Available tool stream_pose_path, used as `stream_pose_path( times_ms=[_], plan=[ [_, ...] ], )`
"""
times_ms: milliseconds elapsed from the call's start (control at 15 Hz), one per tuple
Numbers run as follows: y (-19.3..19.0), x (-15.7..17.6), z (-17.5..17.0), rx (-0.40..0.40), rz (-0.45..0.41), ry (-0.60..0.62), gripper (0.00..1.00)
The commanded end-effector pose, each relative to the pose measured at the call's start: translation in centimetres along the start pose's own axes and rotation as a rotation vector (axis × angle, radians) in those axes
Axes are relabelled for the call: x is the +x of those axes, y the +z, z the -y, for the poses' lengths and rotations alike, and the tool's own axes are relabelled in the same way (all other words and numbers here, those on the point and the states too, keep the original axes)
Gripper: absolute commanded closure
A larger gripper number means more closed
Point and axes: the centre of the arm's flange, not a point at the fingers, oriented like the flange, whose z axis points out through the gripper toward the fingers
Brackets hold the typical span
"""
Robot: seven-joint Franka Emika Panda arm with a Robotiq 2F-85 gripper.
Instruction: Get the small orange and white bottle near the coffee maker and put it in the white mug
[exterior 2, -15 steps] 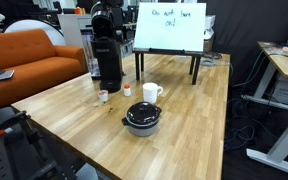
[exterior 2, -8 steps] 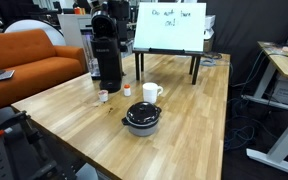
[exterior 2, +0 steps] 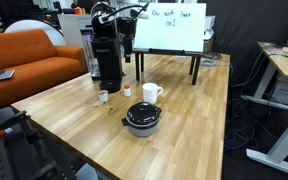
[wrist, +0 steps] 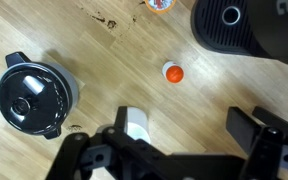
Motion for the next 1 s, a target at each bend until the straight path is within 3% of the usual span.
stream_pose_path(
  times_ms=[0,400,600,800,933],
  plan=[
    [-0.1,0.1,0.1,0.002,-0.002,0.001,0.00],
    [-0.3,0.3,0.0,-0.003,-0.005,0.009,0.00],
    [0.4,0.8,-0.2,0.055,0.054,-0.040,0.00],
    [1.8,1.1,-0.5,0.088,0.102,0.025,0.00],
    [3.1,1.4,-0.7,0.069,0.116,0.059,0.00]
  ],
)
